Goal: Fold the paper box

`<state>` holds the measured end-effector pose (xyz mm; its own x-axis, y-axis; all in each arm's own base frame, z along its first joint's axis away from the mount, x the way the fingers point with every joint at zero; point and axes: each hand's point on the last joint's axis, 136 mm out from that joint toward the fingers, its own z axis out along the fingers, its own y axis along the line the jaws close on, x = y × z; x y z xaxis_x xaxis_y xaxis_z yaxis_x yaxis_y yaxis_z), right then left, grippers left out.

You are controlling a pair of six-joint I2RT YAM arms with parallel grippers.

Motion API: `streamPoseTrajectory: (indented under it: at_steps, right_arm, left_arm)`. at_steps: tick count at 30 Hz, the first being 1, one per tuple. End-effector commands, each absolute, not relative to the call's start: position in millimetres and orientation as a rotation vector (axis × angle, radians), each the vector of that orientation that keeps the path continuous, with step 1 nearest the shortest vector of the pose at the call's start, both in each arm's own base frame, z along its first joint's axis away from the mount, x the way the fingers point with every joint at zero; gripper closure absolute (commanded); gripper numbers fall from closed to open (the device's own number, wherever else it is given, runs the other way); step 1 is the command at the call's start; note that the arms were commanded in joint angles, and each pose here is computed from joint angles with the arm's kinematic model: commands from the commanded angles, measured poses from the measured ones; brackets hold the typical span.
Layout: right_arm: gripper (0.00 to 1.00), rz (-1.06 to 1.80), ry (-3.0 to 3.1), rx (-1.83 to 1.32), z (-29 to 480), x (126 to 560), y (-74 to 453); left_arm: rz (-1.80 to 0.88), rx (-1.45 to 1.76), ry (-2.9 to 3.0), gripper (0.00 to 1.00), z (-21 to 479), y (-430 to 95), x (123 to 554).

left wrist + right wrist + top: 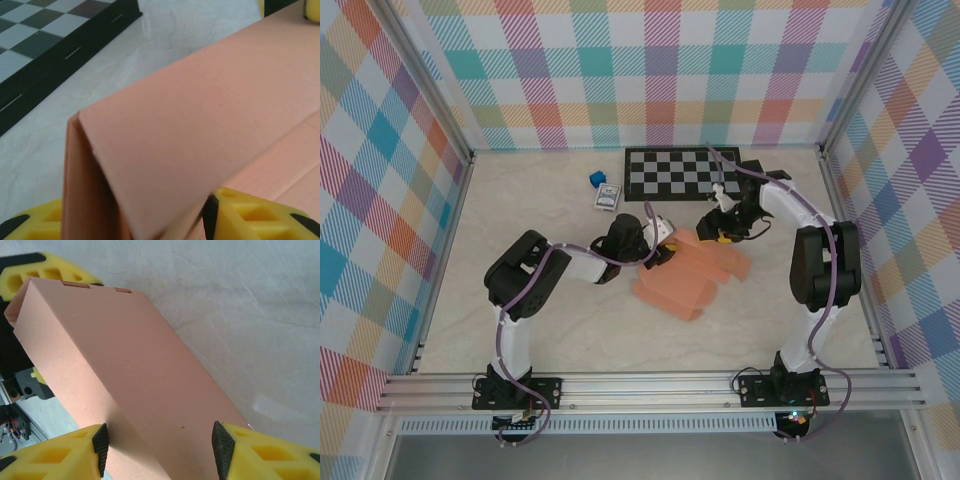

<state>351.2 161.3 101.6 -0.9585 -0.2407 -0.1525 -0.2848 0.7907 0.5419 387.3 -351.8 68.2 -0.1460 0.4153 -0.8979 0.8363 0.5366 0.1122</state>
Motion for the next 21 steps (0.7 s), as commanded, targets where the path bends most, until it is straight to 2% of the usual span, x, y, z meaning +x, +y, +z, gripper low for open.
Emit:
streamPoseTrajectory:
  at_steps: [1, 11, 21]
  right_arm:
    - [0.42, 0.878, 2.909, -0.430, 98.2, 345.4, 160.7]
    - [0.45, 0.864, 2.911, -0.383, 98.3, 346.4, 159.8]
    - [0.46, 0.859, 2.924, -0.385, 92.4, 342.2, 158.6]
  left_arm:
    - [-0.497, 0.900, 1.737, 0.52, 92.6, -341.9, 397.3]
    - [-0.586, 0.947, 1.678, 0.46, 97.4, -350.5, 383.2]
    - [-0.581, 1.008, 1.626, 0.46, 101.3, -339.7, 375.7]
